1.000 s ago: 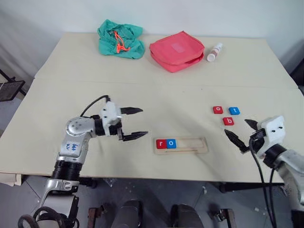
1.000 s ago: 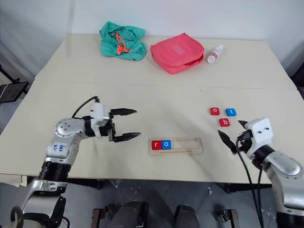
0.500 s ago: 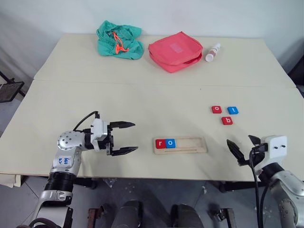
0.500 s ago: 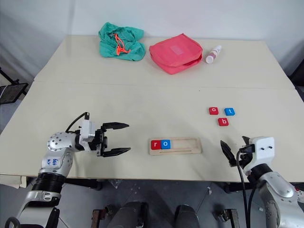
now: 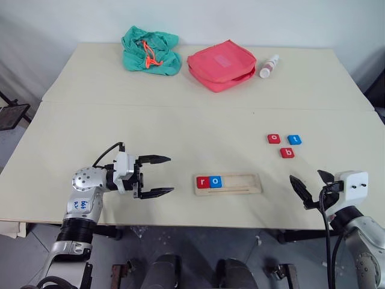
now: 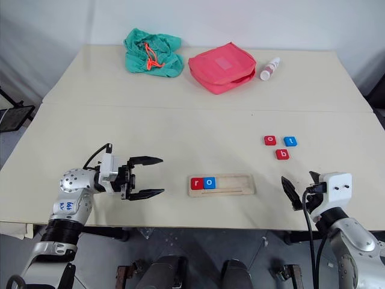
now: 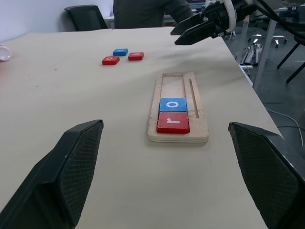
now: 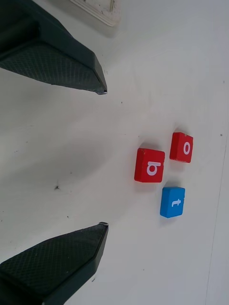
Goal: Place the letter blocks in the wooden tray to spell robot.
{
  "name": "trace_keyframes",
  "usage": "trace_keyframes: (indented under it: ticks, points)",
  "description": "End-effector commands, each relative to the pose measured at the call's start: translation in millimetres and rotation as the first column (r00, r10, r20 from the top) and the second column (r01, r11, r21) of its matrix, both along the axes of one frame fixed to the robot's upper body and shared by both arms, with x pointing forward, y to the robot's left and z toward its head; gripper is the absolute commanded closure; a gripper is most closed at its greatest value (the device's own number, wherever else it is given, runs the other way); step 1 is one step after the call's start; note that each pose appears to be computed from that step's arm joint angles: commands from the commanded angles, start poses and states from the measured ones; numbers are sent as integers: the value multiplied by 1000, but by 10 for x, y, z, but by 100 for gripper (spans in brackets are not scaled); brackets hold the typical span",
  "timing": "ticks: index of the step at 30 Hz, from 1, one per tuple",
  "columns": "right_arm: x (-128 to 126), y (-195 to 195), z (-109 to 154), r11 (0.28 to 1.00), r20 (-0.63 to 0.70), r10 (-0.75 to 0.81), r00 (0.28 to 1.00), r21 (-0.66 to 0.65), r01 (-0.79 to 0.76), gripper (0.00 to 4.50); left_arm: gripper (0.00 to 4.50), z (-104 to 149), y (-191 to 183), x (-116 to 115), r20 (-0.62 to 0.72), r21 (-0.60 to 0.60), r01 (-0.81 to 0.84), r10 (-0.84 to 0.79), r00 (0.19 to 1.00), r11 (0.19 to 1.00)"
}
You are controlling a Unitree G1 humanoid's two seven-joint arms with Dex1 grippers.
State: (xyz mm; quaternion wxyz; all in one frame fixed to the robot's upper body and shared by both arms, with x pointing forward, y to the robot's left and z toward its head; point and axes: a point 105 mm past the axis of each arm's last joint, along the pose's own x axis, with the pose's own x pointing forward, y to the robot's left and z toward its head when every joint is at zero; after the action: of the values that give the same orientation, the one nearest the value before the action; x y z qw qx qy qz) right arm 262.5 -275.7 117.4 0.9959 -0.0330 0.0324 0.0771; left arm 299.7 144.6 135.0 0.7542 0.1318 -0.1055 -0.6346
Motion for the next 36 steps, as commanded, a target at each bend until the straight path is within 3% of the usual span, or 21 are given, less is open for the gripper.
trace_keyframes:
  ticks: [1, 7, 20, 32, 36]
  points:
    - [3, 3, 137, 1000, 36, 10, 999, -14, -9, 0, 3, 85, 66, 9, 36, -20, -15, 16, 999, 1000]
    - [132, 7, 162, 1000, 20, -6, 1000, 25, 5, 0, 3, 107, 43, 15, 45, -25, -20, 21, 999, 999]
    - [862, -83, 141, 1000, -30, 24, 999, 19, -23, 0, 3, 78, -41, -116, 50, -62, -40, 43, 998, 997]
    - [948, -39, -51, 999, -91, 38, 995, 19, -37, 0, 3, 77, -48, -169, 51, -72, -74, 78, 996, 995]
    - [931, -34, -131, 1000, -102, 0, 995, 22, 2, 93, 0, 75, -45, -159, 51, -71, -77, 81, 995, 995]
